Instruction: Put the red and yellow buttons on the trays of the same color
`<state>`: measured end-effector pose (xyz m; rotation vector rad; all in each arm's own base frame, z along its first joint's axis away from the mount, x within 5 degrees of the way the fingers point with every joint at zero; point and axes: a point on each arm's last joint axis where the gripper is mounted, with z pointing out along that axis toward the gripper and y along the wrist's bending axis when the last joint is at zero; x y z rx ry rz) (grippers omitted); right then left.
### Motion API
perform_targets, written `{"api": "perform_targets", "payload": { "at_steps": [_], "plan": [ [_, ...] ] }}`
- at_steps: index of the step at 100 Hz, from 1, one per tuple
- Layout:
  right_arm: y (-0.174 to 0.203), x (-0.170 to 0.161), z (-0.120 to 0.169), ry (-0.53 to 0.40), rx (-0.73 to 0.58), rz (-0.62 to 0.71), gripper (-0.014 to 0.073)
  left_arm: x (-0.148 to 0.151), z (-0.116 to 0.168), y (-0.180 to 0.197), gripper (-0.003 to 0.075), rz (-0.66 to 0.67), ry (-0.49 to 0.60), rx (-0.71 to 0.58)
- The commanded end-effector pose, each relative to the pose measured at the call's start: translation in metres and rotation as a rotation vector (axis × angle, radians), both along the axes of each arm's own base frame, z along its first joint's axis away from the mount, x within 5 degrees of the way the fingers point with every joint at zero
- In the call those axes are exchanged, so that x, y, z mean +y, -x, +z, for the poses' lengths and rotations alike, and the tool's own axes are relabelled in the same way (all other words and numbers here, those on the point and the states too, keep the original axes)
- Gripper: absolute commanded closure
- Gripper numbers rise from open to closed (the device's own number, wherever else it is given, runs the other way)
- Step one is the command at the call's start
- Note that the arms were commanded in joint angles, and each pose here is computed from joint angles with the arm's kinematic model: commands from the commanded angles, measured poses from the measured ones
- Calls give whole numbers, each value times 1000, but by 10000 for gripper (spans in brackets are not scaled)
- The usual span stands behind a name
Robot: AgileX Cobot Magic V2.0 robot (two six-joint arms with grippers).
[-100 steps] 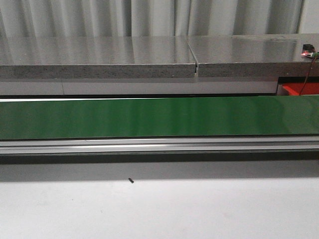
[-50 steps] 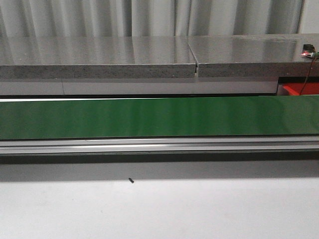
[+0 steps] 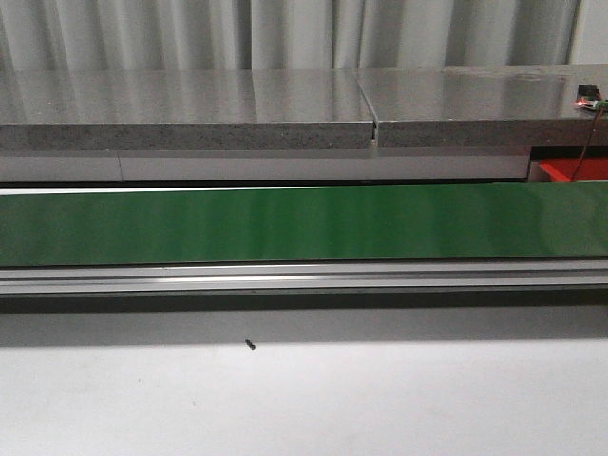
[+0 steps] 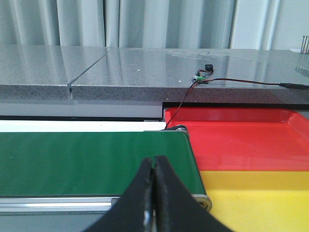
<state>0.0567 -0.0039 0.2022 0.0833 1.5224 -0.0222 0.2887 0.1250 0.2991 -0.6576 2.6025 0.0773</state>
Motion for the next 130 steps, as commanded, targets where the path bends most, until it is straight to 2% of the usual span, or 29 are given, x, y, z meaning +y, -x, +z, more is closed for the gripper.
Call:
{"api": "perform_targets", "payload": {
  "at_steps": [1,19,40,67,81,88,101,108,130],
  "plan": [
    [3,0,14,23,-113,-1,653,-14,30,4,535,-32,-30,-103],
    [3,0,14,23,-113,-1,653,-43,29,-5,535,-129,-21,-95],
    [3,0,14,23,-113,-1,653,-61,17,-21,535,-197,-13,-83],
    [3,0,14,23,-113,-1,653,-60,-7,-34,533,-201,11,-6],
    [3,0,14,23,-113,-1,653,-60,-9,-35,521,-201,12,-2],
    [3,0,14,23,-113,-1,653,-60,-9,-35,457,-201,14,-3],
    [3,0,14,23,-113,-1,653,-61,-8,-35,211,-211,25,-11],
    [3,0,14,23,-113,-1,653,-62,-5,-35,130,-208,28,-29],
    [3,0,14,23,-113,-1,653,-74,12,-30,119,-244,67,-113]
  ]
}}
